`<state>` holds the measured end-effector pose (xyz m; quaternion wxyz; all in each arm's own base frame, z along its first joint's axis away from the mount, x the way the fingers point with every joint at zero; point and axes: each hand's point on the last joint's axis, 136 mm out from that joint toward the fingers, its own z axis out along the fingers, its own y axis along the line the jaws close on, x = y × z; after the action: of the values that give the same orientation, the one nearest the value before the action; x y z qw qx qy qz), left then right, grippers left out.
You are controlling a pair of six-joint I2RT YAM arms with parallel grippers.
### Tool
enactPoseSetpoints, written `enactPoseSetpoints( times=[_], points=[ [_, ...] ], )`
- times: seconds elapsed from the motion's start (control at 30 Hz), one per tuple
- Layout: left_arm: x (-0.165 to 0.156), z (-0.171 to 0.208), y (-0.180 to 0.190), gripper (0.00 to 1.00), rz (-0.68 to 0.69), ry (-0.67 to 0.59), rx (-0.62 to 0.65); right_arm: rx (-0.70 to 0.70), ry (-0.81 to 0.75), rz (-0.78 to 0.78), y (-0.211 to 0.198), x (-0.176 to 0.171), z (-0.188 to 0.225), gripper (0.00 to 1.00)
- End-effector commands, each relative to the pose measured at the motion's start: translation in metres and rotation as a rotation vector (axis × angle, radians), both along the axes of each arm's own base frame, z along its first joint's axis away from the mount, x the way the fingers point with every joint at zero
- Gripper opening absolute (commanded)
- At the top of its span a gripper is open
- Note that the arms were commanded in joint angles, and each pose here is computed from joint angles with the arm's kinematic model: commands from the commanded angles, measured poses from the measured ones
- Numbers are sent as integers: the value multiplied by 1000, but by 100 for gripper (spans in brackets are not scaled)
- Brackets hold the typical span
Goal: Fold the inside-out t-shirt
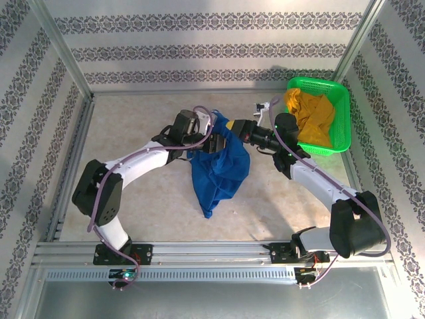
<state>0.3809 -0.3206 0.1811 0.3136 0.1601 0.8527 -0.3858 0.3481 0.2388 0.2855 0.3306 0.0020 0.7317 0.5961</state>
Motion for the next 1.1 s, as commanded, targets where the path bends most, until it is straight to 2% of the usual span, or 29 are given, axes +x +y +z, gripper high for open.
enactPoseSetpoints(
  times=[0.0, 0.03, 0.13, 0.27, 0.3, 0.37, 0.4, 0.47, 0.6, 0.73, 1.07],
  points=[
    [3, 8, -2, 10, -10, -29, 14, 15, -70, 4, -7, -9, 19, 0],
    [1, 15, 0, 1, -14, -39, -3, 11, -55, -23, -13, -7, 12, 0],
    [-10, 39, 14, 0, -14, -73, -54, -16, -17, -108, -35, 4, -11, 0],
    [-36, 75, 24, 0, -65, -85, -199, -64, 36, -212, -52, 24, -41, 0],
    [-43, 85, 22, 9, -97, -79, -253, -63, 37, -215, -53, 28, -43, 0],
    [-52, 99, 21, 45, -123, -57, -329, -44, 17, -177, -45, 33, -37, 0],
    [-52, 100, 22, 57, -114, -53, -342, -39, 6, -152, -40, 34, -32, 0],
    [-44, 99, 28, 67, -68, -65, -333, -35, -36, -90, -31, 32, -18, 0],
    [-18, 87, 39, 69, 29, -80, -245, -25, -104, 17, -18, 22, 5, 0],
    [-1, 80, 36, 69, 27, -104, -155, -11, -153, 115, -6, 9, 25, 0],
    [13, 58, 37, 69, 31, -110, -50, 2, -178, 211, 16, -6, 43, 0]
  ],
)
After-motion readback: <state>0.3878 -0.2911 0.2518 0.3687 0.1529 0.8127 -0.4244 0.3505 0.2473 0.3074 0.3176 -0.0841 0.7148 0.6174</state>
